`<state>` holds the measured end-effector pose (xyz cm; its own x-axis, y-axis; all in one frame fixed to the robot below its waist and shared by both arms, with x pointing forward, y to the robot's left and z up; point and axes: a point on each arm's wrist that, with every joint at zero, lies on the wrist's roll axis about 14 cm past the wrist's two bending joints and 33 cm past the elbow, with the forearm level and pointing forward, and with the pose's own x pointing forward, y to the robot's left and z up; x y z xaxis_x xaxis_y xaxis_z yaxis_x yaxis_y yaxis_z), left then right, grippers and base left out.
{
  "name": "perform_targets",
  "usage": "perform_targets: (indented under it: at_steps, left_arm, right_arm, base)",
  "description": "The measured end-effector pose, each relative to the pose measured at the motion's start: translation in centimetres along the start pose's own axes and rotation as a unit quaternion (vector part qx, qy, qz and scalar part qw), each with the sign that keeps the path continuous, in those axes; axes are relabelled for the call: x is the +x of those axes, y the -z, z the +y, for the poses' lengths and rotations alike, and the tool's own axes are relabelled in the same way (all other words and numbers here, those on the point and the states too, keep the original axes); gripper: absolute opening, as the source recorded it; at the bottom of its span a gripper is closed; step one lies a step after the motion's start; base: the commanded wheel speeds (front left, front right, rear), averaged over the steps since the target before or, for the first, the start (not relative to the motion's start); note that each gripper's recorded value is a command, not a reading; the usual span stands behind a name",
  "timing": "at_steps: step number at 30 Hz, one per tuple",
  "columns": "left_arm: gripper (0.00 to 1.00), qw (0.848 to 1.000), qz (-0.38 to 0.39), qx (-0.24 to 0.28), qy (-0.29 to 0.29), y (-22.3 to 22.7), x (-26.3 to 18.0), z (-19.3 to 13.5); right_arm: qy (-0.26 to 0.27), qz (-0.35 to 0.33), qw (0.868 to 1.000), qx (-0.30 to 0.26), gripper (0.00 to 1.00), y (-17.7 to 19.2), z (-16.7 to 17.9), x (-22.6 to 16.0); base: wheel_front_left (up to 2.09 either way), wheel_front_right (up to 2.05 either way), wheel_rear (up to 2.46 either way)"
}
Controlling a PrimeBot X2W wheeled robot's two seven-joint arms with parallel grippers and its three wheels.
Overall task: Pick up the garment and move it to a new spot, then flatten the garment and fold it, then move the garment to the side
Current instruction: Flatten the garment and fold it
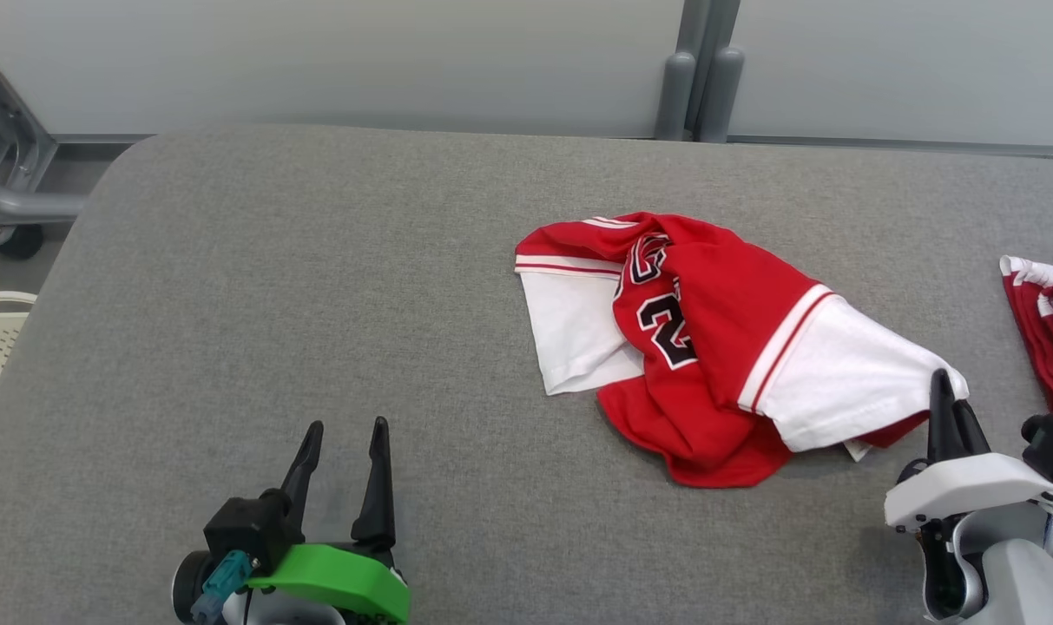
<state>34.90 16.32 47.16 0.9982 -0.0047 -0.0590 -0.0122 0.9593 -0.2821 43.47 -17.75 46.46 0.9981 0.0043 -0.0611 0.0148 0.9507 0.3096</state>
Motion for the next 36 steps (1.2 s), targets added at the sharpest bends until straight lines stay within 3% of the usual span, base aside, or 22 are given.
perform_targets:
  at_steps: [5, 13, 16, 17, 18, 27, 31, 36]
  left_arm:
    - [1.0, 1.0, 0.013, -0.003, 0.022, 0.9, 0.6, -1.4]
    - [1.0, 0.999, 0.021, -0.003, 0.032, 1.3, 1.0, -2.0]
    - [1.0, 0.999, 0.02, -0.003, 0.033, 1.3, 1.1, -2.1]
    - [1.0, 0.999, 0.019, -0.004, 0.033, 1.2, 1.1, -2.1]
    - [1.0, 0.999, 0.017, -0.004, 0.034, 1.1, 1.1, -2.2]
    - [1.0, 0.999, 0.004, -0.005, 0.052, 0.3, 1.3, -3.5]
    - [1.0, 0.998, 0.0, -0.007, 0.055, 0.1, 1.1, -3.7]
    - [1.0, 0.999, -0.004, -0.011, 0.043, -0.1, 0.6, -3.1]
  right_arm:
    - [0.057, 0.027, 0.998, -0.018, 0.0, 1.1, -4.1, -1.5]
    - [0.097, 0.072, 0.991, -0.049, 0.0, 3.2, -7.0, -2.6]
    - [0.098, 0.067, 0.992, -0.053, 0.49, 2.9, -7.1, -2.5]
    - [0.097, 0.063, 0.992, -0.054, 0.89, 2.8, -7.0, -2.6]
    - [0.095, 0.062, 0.992, -0.056, 1.0, 2.6, -7.0, -2.6]
    - [0.088, -0.024, 0.991, -0.095, 1.0, -3.1, -6.9, -2.9]
    - [0.028, -0.035, 0.992, -0.115, 1.0, -4.7, -2.8, -1.9]
    - [-0.055, -0.005, 0.989, -0.138, 1.0, -3.6, 2.9, -0.8]
  base:
    - [0.0, 0.0, 0.0]
    - [0.0, 0.0, 0.0]
    - [0.0, 0.0, 0.0]
    - [0.0, 0.0, 0.0]
    - [0.0, 0.0, 0.0]
    - [0.0, 0.0, 0.0]
    - [0.0, 0.0, 0.0]
    - [0.0, 0.0, 0.0]
